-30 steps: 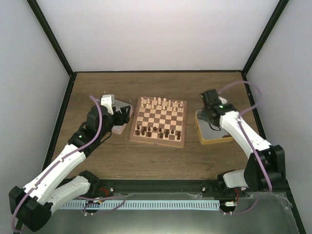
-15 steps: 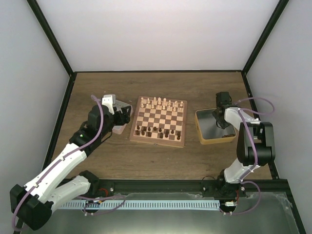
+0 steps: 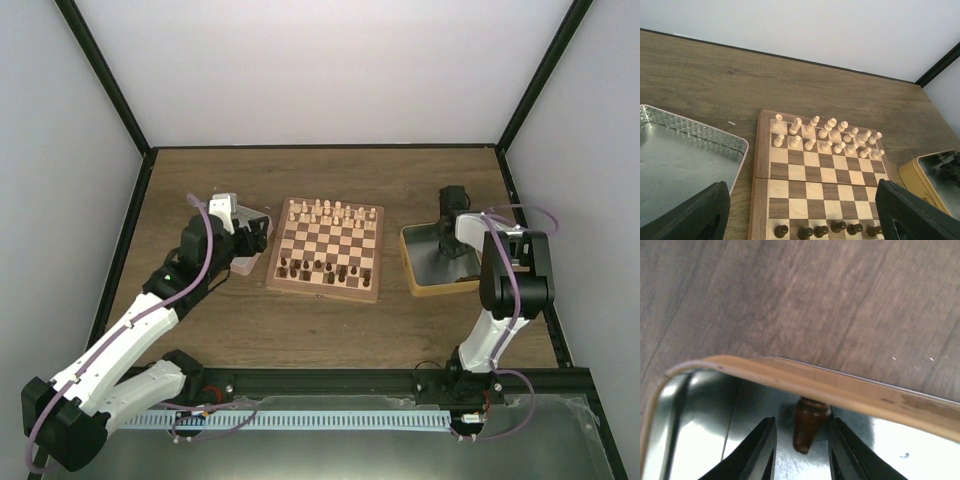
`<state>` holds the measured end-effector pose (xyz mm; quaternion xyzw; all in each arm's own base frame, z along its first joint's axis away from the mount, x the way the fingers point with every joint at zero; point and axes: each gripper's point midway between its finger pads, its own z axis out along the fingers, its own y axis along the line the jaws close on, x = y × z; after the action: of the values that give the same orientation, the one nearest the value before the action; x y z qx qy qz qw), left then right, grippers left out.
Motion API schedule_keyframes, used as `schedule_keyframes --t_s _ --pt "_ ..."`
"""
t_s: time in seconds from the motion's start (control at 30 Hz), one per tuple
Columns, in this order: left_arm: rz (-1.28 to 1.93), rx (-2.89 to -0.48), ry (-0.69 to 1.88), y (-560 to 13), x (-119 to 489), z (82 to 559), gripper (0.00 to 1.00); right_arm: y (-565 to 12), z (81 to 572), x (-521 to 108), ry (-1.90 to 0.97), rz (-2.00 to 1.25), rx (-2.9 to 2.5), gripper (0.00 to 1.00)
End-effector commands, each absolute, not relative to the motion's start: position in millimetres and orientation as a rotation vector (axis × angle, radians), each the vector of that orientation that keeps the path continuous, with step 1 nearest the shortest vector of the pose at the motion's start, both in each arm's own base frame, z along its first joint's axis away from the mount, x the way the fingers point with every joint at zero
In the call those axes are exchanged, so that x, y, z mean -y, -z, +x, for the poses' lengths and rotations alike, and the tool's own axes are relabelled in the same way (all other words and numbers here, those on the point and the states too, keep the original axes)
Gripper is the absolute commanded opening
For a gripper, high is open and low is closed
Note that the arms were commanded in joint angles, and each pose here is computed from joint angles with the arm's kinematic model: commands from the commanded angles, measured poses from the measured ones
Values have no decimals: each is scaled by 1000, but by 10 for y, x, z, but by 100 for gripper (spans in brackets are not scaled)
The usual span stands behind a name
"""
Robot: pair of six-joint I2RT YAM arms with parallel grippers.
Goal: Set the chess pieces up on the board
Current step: Pick up the chess piece from the storage box, then place the chess piece on the chessboard.
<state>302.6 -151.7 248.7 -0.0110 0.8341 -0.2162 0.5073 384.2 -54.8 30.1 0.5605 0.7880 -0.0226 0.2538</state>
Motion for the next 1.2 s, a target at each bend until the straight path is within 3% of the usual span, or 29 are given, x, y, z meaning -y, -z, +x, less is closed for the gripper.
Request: schedule_keyframes --t_s 0.0,0.17,0.3,0.47,0.67,0.87,1.17 --pt "-32 -1991 526 -2511 1509 3051 82 -294 3932 675 107 1574 -2080 25" --pt "-34 -1985 528 -2525 1503 3048 82 -369 3970 632 97 1437 -2162 7" --pt "-20 -1943 556 -2632 1515 3022 82 -653 3915 546 50 1273 -2199 1" --pt "46 -1901 650 -2719 1655 2969 82 -1031 3870 148 -212 957 -2306 1" --pt "210 -1850 845 -2887 1991 2839 82 -1750 3748 -1044 -896 194 -2285 1" --pt "364 -1739 1078 -3173 2283 2611 82 -2402 3165 -2094 -1255 -482 -2023 1" --pt "322 -1802 1350 -3238 2523 2552 83 -2879 2376 -2791 -1507 -1035 -1727 1"
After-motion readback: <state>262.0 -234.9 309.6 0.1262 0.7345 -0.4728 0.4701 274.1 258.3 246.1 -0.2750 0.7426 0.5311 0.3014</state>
